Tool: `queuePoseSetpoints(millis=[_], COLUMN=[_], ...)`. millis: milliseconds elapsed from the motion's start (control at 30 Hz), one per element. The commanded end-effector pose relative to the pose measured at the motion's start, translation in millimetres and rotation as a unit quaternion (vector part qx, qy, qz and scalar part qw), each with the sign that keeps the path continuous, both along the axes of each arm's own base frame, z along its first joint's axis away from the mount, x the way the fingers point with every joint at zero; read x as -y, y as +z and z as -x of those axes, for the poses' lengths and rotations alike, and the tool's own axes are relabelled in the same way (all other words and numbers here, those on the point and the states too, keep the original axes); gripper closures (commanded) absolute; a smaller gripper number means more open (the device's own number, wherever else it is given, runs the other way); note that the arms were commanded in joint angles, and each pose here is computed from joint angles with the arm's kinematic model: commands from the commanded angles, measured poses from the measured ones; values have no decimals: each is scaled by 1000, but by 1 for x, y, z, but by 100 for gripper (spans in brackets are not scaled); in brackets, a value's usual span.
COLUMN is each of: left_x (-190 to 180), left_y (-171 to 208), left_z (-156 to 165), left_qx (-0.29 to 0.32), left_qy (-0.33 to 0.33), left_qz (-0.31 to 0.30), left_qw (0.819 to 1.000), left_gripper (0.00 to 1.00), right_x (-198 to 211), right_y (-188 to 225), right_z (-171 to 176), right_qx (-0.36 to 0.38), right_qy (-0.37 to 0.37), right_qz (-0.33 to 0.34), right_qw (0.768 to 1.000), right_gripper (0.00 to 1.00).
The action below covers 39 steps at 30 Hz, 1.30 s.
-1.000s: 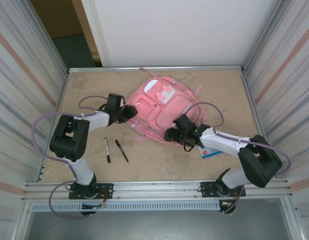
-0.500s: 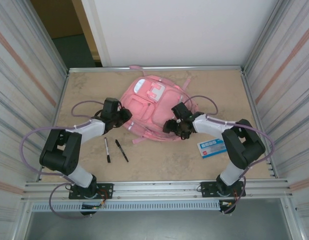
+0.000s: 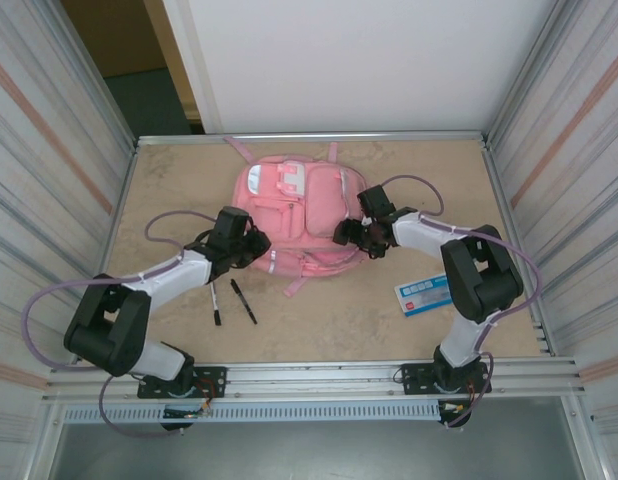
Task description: Pack the student bag
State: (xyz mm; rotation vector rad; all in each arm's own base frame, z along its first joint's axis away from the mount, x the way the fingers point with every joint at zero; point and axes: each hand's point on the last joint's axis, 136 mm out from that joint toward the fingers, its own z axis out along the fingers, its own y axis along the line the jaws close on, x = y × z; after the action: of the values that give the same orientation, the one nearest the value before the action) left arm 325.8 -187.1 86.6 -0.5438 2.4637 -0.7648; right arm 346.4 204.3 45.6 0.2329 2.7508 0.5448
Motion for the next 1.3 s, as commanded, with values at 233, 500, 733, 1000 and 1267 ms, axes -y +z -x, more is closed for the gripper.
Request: queuePoseSetpoints(millis=[233, 500, 733, 1000, 1267], left_x=[14, 18, 0, -15, -7], left_y=[-4, 0, -5, -4, 1], left_z=[48, 52, 48, 37, 32], left_qx=[-64, -60, -58, -77, -73], left_qy=[-60, -56, 7, 103, 128], left_qz=[21, 34, 25, 42, 97], left_qw=[996, 996, 998, 991, 984], left_gripper=[92, 91, 98, 100, 100], right_x=[-30, -79, -33, 15, -47], right_y=[43, 64, 49, 69, 94], right_z=[86, 111, 94, 83, 137], right_qx=[44, 97, 84, 83, 92], right_qy=[157, 160, 134, 101, 106], right_qz=[35, 99, 153, 60, -2], right_qw=[986, 977, 975, 990, 990], right_gripper=[33, 32, 27, 22, 49])
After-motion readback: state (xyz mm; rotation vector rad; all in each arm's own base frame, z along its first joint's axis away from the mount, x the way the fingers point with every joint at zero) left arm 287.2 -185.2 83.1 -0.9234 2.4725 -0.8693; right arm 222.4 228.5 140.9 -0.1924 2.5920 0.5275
